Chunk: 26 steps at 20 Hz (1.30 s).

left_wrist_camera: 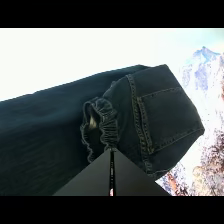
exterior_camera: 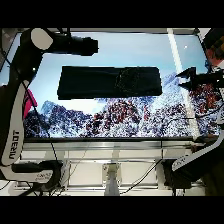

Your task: Fold the clothes and pants, and hang the long-sleeved shirts on hangers.

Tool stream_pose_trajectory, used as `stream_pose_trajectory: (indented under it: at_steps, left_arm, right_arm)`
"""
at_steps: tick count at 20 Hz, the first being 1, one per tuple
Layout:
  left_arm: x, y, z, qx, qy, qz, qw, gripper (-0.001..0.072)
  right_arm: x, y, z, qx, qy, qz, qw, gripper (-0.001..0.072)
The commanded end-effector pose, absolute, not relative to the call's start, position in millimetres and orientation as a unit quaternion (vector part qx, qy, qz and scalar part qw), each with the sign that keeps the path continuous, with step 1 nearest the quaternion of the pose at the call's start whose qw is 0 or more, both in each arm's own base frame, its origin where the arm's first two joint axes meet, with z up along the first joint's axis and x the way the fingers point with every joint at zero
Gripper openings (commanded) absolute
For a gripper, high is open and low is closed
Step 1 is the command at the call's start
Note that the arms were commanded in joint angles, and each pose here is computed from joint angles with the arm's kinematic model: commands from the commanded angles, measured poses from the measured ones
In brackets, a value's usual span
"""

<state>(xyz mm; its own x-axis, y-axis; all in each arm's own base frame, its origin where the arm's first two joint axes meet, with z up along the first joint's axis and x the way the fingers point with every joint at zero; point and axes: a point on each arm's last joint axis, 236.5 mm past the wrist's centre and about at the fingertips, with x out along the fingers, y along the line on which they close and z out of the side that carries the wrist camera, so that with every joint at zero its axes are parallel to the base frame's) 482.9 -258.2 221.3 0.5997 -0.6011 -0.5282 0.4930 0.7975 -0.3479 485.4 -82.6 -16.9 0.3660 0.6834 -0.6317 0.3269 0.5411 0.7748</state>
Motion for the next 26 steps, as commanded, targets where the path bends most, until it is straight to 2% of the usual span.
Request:
stream_pose_trajectory:
  at_steps: [1,12,18,22,26]
  left_arm:
    - [479,-258,224,-0.081,0.326,-0.310,0.889,0.0015]
    - [473,-260,220,-0.081,0.340,-0.316,0.882,0.0017]
    - [473,-260,220,-0.081,0.340,-0.315,0.882,0.0017]
    - [473,-260,220,-0.081,0.340,-0.316,0.882,0.0017]
    - [473,-260,220,-0.081,0.340,-0.316,0.882,0.0017]
  right_arm:
    - [479,-52,-41,0.481,0.580,0.152,0.640,0.0667]
    - [479,28,-81,0.441,0.638,0.195,0.600,0.0667]
    - [487,44,-82,0.403,0.637,0.211,0.623,0.0665]
    - [487,1,-67,0.326,0.657,0.184,0.654,0.0665]
    - [497,-21,-54,0.333,0.647,0.152,0.669,0.0665]
